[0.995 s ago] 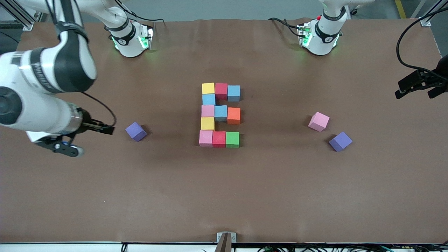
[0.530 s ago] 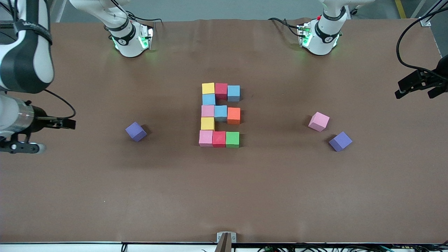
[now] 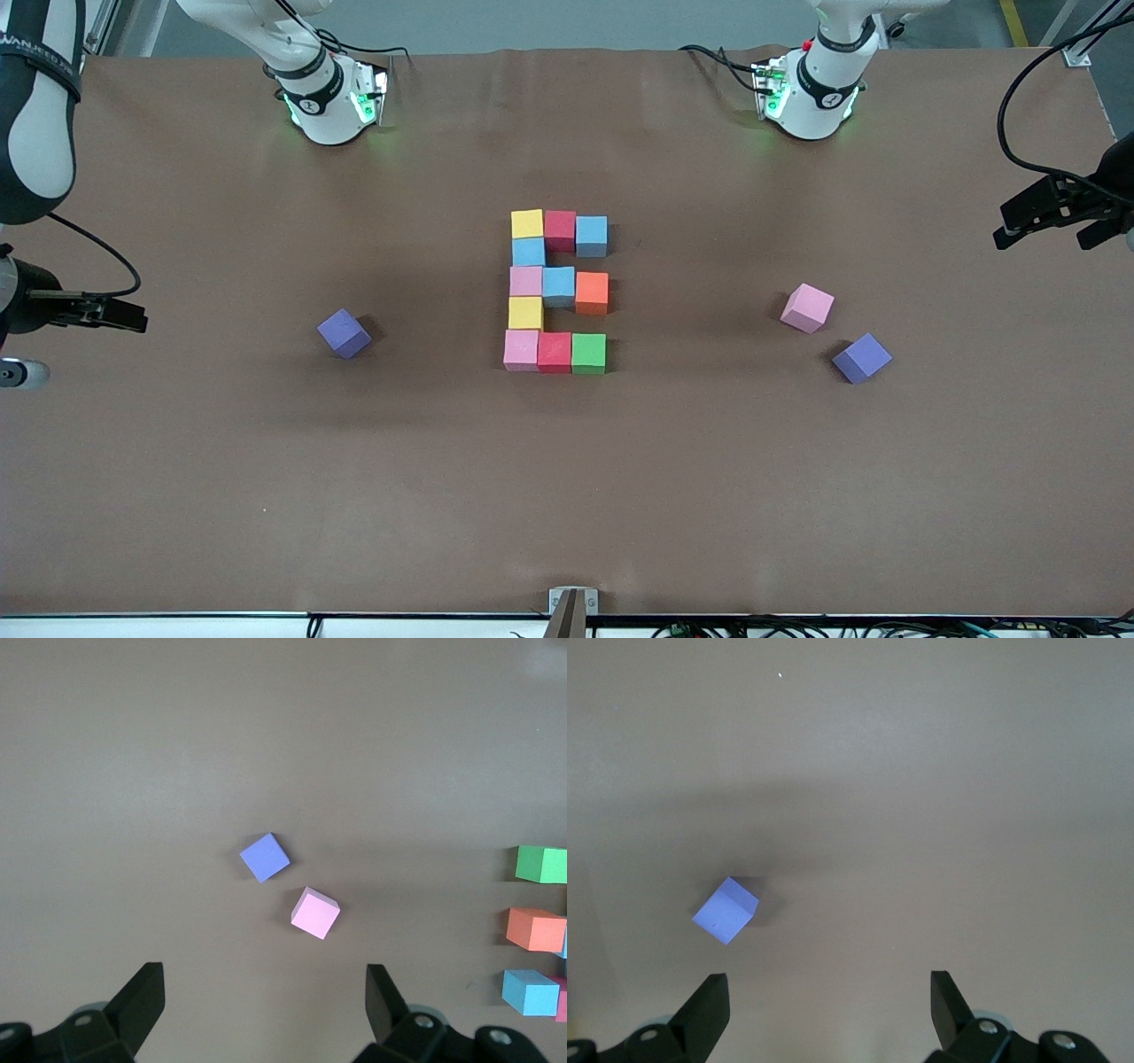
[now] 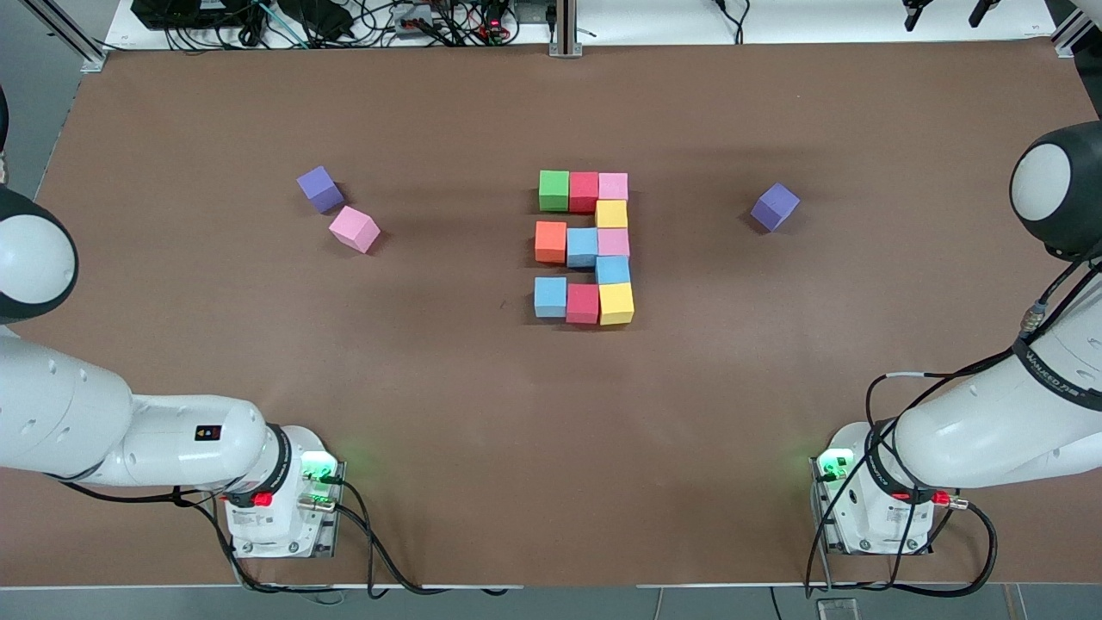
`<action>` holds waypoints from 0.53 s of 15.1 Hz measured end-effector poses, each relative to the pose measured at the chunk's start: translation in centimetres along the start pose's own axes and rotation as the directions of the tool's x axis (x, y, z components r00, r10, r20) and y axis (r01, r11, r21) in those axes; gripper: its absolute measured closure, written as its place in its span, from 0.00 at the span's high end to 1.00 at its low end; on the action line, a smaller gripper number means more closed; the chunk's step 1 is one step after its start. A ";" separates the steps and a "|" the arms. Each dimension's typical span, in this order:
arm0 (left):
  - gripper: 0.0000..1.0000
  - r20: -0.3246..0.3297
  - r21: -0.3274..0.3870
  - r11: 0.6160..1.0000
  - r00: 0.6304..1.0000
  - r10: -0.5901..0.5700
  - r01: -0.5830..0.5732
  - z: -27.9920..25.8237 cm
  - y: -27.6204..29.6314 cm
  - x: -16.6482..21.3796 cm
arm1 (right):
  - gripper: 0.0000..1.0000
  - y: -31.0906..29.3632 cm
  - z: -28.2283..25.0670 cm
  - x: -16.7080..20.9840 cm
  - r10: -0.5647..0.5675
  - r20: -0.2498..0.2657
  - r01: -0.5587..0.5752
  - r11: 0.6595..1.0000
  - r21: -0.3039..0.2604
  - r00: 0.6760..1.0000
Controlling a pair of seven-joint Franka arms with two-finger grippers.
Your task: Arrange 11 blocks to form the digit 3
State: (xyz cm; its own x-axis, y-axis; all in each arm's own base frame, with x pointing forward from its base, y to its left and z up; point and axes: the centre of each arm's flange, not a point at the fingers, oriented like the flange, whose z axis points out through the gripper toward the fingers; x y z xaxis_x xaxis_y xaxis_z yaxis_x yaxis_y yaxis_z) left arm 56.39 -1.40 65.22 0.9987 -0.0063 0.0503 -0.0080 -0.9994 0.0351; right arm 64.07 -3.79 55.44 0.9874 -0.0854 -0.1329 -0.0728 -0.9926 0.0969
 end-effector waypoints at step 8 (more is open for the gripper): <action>1.00 -0.002 0.000 1.000 1.000 -0.002 0.002 -0.1 -0.1 0.0 | 1.00 0.0 -1.5 -0.9 0.010 0.022 -0.010 1.000 0.010 1.000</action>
State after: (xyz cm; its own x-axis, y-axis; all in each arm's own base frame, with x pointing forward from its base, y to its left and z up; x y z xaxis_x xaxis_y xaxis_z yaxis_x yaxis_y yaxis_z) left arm 56.40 -1.29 65.28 0.9986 -0.0040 0.0526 -0.0059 -0.9994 0.0351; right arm 63.43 -3.58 57.00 0.9833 -0.0969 -0.1541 -0.0840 -0.9926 0.0881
